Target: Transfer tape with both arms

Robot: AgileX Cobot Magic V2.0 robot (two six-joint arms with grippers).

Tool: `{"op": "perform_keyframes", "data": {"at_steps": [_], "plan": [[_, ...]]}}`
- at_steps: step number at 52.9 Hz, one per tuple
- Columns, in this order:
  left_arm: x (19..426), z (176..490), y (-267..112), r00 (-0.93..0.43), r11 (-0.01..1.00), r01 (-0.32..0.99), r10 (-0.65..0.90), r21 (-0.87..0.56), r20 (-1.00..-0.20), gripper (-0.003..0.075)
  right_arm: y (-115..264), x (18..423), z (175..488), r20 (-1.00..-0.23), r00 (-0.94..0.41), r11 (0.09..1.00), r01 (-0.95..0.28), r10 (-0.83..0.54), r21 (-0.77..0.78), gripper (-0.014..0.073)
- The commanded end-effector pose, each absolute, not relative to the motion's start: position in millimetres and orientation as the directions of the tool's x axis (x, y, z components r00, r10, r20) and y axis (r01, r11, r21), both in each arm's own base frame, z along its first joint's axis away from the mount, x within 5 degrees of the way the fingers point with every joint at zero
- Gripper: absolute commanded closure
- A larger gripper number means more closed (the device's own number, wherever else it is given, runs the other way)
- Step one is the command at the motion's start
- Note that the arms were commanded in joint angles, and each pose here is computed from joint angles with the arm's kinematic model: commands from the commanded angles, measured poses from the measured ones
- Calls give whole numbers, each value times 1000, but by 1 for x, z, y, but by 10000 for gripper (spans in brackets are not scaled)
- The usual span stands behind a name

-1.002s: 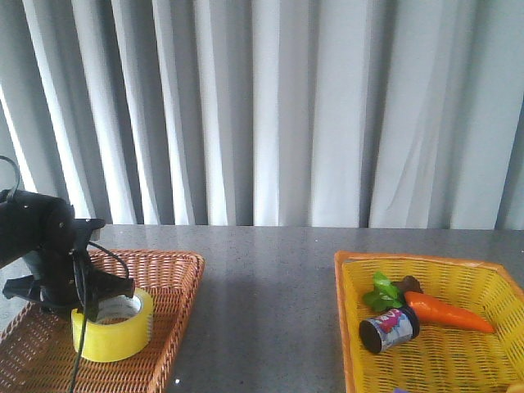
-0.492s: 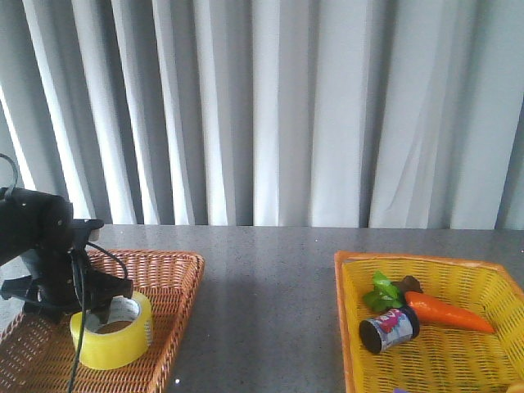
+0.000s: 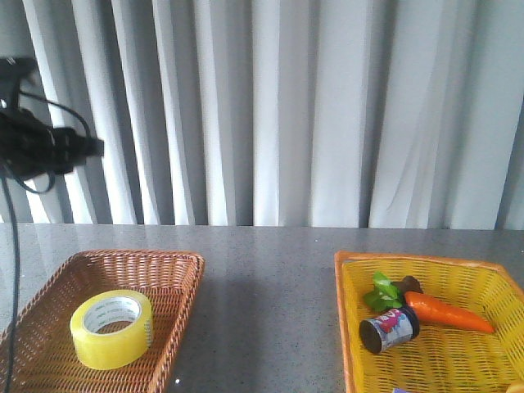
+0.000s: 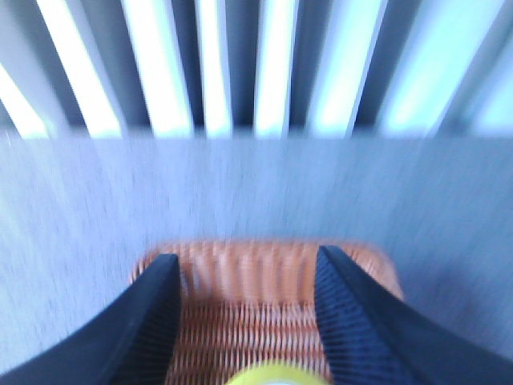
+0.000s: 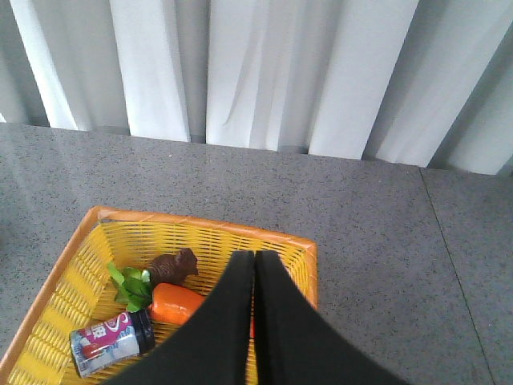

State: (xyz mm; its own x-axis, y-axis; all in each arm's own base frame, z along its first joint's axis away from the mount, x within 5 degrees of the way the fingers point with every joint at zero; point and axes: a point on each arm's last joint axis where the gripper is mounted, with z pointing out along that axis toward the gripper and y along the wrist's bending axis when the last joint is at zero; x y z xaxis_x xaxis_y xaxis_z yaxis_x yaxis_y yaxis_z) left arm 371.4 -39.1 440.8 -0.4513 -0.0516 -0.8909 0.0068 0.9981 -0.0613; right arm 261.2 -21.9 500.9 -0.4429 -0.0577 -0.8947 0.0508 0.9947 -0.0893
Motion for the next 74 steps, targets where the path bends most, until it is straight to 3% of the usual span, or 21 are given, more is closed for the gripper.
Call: {"op": "perform_keyframes", "data": {"at_steps": [1,13,29,47,61,74], "plan": [[329,504,-36,-207,994,38,-93,-103,-974,398,-23,250,520,-939,-337,992,70,-72,-102,603],[264,553,-27,-37,997,48,-62,-64,-997,486,-23,250,520,-939,-337,992,70,-72,-102,603],[243,563,-23,-12,998,43,-38,-38,-999,725,-23,250,520,-939,-337,992,70,-72,-102,603],[243,565,-24,4,998,45,-46,-46,-999,727,-23,250,520,-939,-337,992,70,-72,-102,603],[242,556,-22,-92,998,29,-43,-46,-995,727,-23,250,520,-939,-337,992,70,-72,-102,603],[242,556,-22,-97,999,29,-43,-46,-994,727,-23,250,520,-939,-337,992,70,-72,-102,603]]}}
